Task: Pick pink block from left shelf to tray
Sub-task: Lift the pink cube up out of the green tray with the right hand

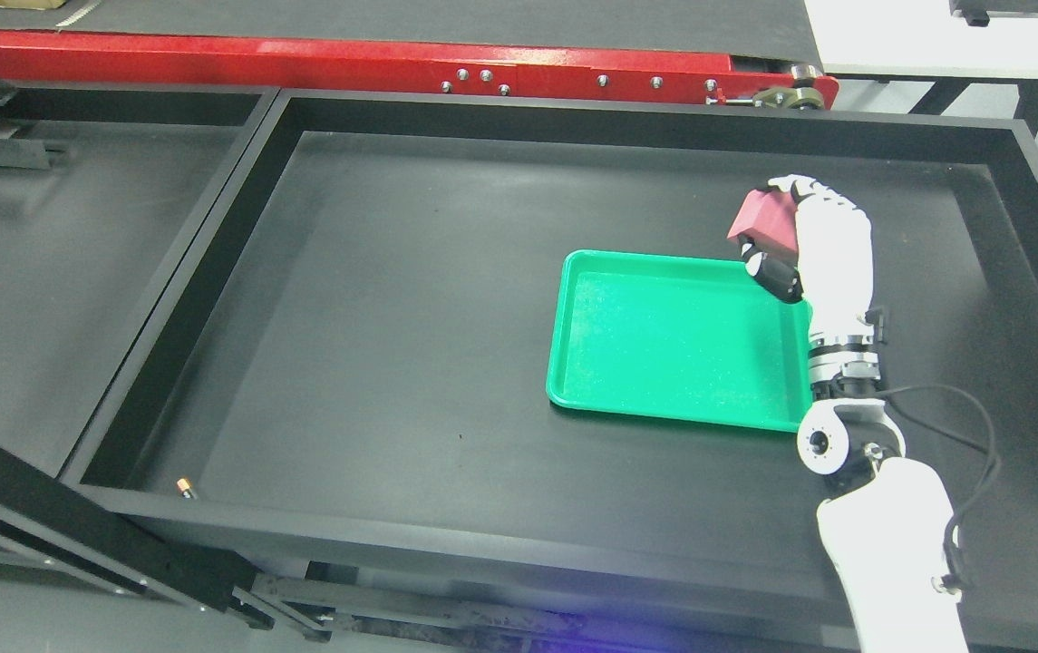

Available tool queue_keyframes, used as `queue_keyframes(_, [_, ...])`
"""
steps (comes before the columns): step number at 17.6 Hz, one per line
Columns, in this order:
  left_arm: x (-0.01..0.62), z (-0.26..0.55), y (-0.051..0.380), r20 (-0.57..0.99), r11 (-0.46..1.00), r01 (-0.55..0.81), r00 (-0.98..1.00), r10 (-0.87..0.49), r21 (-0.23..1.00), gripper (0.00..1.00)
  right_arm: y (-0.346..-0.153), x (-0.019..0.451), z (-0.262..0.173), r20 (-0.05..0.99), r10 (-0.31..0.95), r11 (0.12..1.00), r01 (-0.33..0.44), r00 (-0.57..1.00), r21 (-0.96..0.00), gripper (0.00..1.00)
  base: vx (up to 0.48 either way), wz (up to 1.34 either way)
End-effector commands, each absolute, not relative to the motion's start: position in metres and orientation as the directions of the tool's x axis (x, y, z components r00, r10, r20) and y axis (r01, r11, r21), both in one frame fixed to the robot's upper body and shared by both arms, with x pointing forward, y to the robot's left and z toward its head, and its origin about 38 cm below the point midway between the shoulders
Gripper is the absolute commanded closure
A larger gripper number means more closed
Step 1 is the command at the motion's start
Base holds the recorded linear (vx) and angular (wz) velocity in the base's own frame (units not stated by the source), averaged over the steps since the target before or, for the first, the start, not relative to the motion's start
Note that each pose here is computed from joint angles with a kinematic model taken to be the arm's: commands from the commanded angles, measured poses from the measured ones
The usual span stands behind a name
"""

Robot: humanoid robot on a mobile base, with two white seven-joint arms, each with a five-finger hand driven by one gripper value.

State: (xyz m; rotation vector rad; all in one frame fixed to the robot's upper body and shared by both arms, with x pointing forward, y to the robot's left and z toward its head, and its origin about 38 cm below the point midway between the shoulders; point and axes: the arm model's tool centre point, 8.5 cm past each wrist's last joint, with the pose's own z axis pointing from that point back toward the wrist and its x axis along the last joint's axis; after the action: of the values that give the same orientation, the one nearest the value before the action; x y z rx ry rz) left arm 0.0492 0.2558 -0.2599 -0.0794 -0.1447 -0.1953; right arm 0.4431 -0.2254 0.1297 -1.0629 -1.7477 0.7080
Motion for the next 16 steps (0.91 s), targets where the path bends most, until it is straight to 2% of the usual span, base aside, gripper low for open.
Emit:
queue_keyframes(1, [0.055,-0.259,0.265,0.167,0.978,0.201,0.968,-0.19,-0.05,0.0,-0.241,0.47,0.301,0.328,0.88,0.476,0.646,-0.344,-0.597,0.97,-0.076,0.04])
queue_keyframes(6, [0.055,-0.259,0.265,0.168,0.978,0.201,0.967,-0.19,-0.05,0.0,-0.256,0.463,0.292,0.316,0.894,0.449,0.644,-0.319,-0.62,0.97,-0.115,0.05])
queue_keyframes(9, [0.055,-0.259,0.265,0.168,0.978,0.201,0.967,-0.19,-0.05,0.0,-0.261,0.463,0.286,0.308,0.902,0.432,0.615,-0.303,-0.659,0.97,-0.15,0.06])
queue_keyframes(13, [0.054,-0.259,0.265,0.165,0.978,0.2,0.968,-0.19,-0.05,0.0,-0.29,0.455,0.282,0.331,0.901,0.434,0.596,-0.281,-0.675,0.97,-0.17,0.15])
queue_keyframes(16, [0.055,-0.259,0.265,0.168,0.978,0.201,0.967,-0.19,-0.05,0.0,-0.299,0.448,0.279,0.335,0.901,0.435,0.593,-0.277,-0.678,0.97,-0.168,0.2])
